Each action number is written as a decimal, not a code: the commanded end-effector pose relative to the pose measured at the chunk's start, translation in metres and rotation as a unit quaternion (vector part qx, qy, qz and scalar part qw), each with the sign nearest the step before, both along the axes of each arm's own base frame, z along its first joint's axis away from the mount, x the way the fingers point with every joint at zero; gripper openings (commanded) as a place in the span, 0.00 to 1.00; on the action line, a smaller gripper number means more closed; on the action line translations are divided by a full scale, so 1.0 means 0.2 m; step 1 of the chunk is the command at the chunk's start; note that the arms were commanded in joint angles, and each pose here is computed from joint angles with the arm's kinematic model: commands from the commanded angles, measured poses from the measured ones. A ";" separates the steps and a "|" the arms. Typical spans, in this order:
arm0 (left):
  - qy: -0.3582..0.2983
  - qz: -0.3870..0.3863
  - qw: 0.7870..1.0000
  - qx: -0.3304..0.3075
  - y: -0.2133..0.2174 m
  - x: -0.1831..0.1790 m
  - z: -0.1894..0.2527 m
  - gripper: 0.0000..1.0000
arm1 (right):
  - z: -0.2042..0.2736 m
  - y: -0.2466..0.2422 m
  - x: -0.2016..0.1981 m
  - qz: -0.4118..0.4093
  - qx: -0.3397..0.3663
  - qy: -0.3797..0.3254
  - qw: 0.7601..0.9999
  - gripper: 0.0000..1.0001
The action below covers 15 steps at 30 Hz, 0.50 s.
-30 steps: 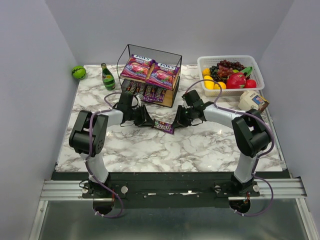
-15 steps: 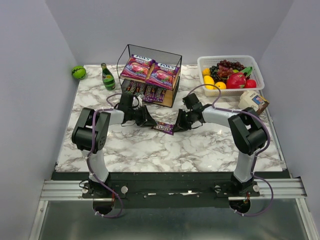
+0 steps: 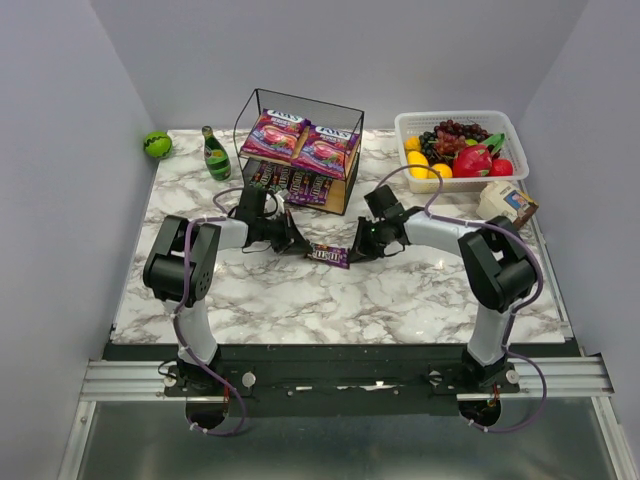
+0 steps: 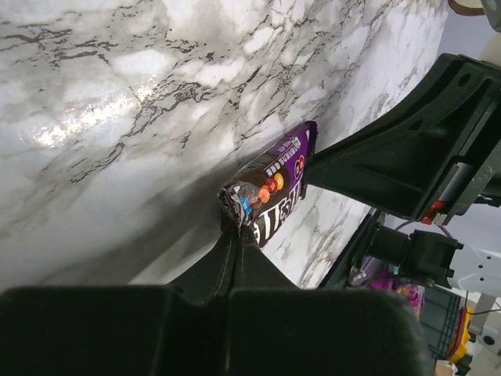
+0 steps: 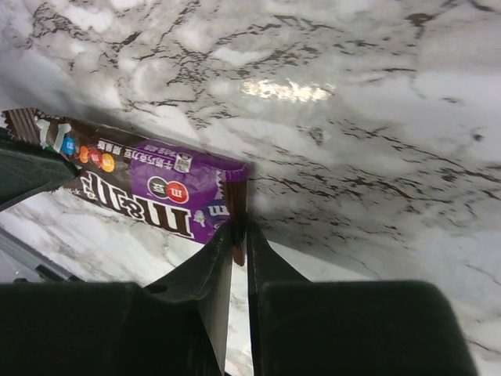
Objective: Place and organize the candy bags onto the shelf
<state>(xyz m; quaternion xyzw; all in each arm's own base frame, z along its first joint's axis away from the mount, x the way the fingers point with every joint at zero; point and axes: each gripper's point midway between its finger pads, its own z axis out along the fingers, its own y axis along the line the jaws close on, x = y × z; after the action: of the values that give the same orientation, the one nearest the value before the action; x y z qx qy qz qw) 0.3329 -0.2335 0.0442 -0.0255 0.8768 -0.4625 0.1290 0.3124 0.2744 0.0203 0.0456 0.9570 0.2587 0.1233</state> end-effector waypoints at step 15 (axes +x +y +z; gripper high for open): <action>-0.074 0.170 0.982 -0.044 0.15 0.21 0.47 0.00 | 0.56 -0.24 -0.08 -0.086 -0.001 -0.124 0.988 0.38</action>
<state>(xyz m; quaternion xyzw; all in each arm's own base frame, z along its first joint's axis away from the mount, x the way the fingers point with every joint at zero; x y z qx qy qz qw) 0.3649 -0.2108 0.1224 -0.0832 0.8479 -0.4703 0.2299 0.3119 0.2453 0.1404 0.0708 0.9182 0.2788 0.2723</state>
